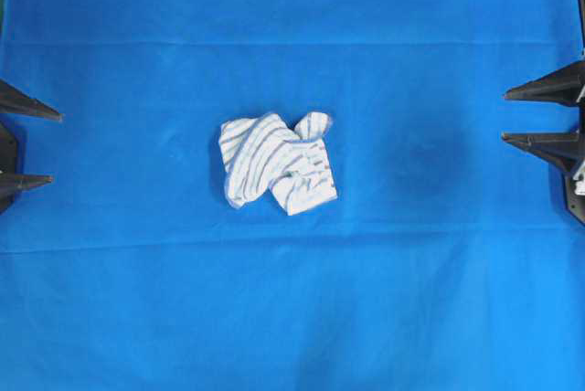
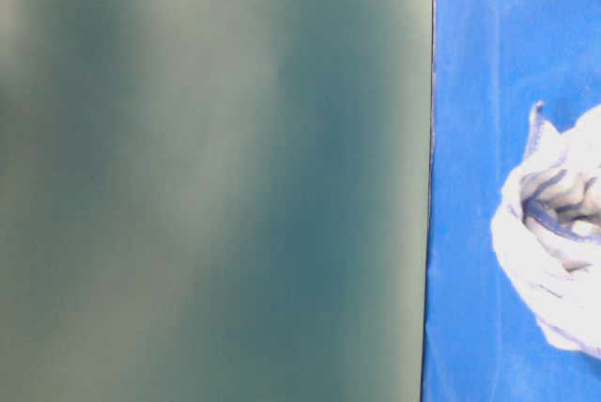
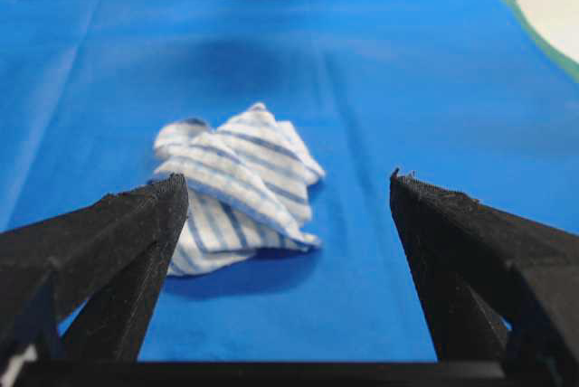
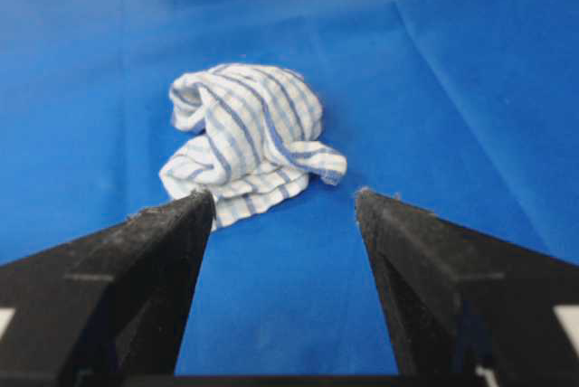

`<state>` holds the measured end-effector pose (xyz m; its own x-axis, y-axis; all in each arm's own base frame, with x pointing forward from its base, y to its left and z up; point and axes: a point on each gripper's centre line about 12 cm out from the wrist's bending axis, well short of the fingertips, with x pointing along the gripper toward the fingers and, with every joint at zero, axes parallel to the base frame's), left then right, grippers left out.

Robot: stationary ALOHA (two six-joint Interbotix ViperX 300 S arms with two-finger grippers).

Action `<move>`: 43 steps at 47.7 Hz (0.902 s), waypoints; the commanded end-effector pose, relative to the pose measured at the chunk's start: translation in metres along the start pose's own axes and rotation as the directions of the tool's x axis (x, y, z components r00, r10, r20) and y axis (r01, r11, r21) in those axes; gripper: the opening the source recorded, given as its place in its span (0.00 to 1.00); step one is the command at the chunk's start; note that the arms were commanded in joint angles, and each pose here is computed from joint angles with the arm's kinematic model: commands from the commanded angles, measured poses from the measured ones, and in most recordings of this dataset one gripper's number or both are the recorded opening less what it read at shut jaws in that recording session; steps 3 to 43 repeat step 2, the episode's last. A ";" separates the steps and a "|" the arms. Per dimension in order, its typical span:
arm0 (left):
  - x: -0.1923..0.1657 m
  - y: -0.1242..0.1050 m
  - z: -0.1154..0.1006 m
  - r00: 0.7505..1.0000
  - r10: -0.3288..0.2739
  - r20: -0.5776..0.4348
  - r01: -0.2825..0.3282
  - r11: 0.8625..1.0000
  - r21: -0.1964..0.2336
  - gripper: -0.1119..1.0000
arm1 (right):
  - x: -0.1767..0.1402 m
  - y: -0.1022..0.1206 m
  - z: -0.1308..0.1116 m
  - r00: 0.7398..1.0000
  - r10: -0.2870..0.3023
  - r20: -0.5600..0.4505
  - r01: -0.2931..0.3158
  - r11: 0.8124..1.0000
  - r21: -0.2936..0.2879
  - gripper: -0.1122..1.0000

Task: Hand over the towel.

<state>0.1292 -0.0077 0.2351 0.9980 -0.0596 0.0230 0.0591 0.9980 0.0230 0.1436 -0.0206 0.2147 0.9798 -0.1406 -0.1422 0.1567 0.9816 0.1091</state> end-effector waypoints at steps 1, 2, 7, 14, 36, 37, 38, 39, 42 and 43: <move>0.001 0.001 0.006 1.000 0.005 0.015 -0.005 1.000 0.003 0.91 | 0.001 0.001 0.010 1.000 0.000 0.026 0.000 1.000 -0.003 0.70; 0.001 0.001 0.006 1.000 0.005 0.015 -0.005 1.000 0.003 0.91 | 0.001 0.001 0.010 1.000 0.000 0.026 0.000 1.000 -0.003 0.70; 0.001 0.001 0.006 1.000 0.005 0.015 -0.005 1.000 0.003 0.91 | 0.001 0.001 0.010 1.000 0.000 0.026 0.000 1.000 -0.003 0.70; 0.001 0.001 0.006 1.000 0.005 0.015 -0.005 1.000 0.003 0.91 | 0.001 0.001 0.010 1.000 0.000 0.026 0.000 1.000 -0.003 0.70; 0.001 0.001 0.006 1.000 0.005 0.015 -0.005 1.000 0.003 0.91 | 0.001 0.001 0.010 1.000 0.000 0.026 0.000 1.000 -0.003 0.70; 0.001 0.001 0.006 1.000 0.005 0.015 -0.005 1.000 0.003 0.91 | 0.001 0.001 0.010 1.000 0.000 0.026 0.000 1.000 -0.003 0.70; 0.001 0.001 0.006 1.000 0.005 0.015 -0.005 1.000 0.003 0.91 | 0.001 0.001 0.010 1.000 0.000 0.026 0.000 1.000 -0.003 0.70; 0.001 0.001 0.006 1.000 0.005 0.015 -0.005 1.000 0.003 0.91 | 0.001 0.001 0.010 1.000 0.000 0.026 0.000 1.000 -0.003 0.70; 0.001 0.001 0.006 1.000 0.005 0.015 -0.005 1.000 0.003 0.91 | 0.001 0.001 0.010 1.000 0.000 0.026 0.000 1.000 -0.003 0.70; 0.001 0.001 0.006 1.000 0.005 0.015 -0.005 1.000 0.003 0.91 | 0.001 0.001 0.010 1.000 0.000 0.026 0.000 1.000 -0.003 0.70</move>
